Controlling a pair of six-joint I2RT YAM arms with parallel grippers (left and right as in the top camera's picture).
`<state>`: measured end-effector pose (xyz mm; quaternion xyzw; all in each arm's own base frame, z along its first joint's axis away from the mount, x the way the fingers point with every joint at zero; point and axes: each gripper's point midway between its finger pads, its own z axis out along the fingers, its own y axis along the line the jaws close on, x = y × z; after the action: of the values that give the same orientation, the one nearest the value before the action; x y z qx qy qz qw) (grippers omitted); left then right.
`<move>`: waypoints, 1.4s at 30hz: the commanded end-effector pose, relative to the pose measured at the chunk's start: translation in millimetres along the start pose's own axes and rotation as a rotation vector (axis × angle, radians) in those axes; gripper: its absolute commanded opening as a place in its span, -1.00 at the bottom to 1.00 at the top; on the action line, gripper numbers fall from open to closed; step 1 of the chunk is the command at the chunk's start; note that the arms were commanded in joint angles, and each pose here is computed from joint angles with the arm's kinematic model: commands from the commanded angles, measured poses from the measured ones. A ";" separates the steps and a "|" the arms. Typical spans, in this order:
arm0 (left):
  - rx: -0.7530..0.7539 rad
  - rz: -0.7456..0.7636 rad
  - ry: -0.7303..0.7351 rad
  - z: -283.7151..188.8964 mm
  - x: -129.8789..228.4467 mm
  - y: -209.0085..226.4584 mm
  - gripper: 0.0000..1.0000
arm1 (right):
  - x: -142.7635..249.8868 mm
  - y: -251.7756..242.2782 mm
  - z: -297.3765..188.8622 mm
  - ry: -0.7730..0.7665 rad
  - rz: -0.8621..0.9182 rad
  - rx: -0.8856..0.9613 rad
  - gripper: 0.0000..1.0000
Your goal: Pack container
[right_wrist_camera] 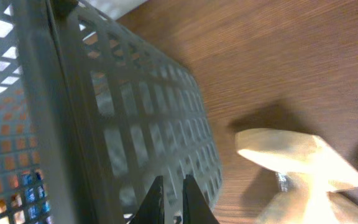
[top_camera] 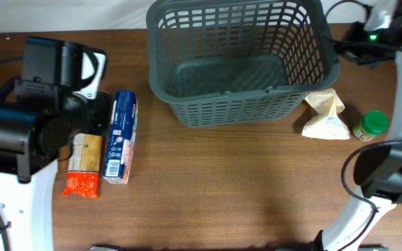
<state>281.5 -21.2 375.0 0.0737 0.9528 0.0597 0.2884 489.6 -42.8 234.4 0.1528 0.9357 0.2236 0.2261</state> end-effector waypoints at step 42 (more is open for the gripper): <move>0.140 0.108 0.779 315.8 164.3 -6.1 0.95 | -10.0 -112.7 -150.8 -0.264 0.244 0.153 0.98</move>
<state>325.1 10.4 45.6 0.1400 0.9873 0.0108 -0.0750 403.6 -194.8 300.8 0.3112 0.8861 0.1628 0.3026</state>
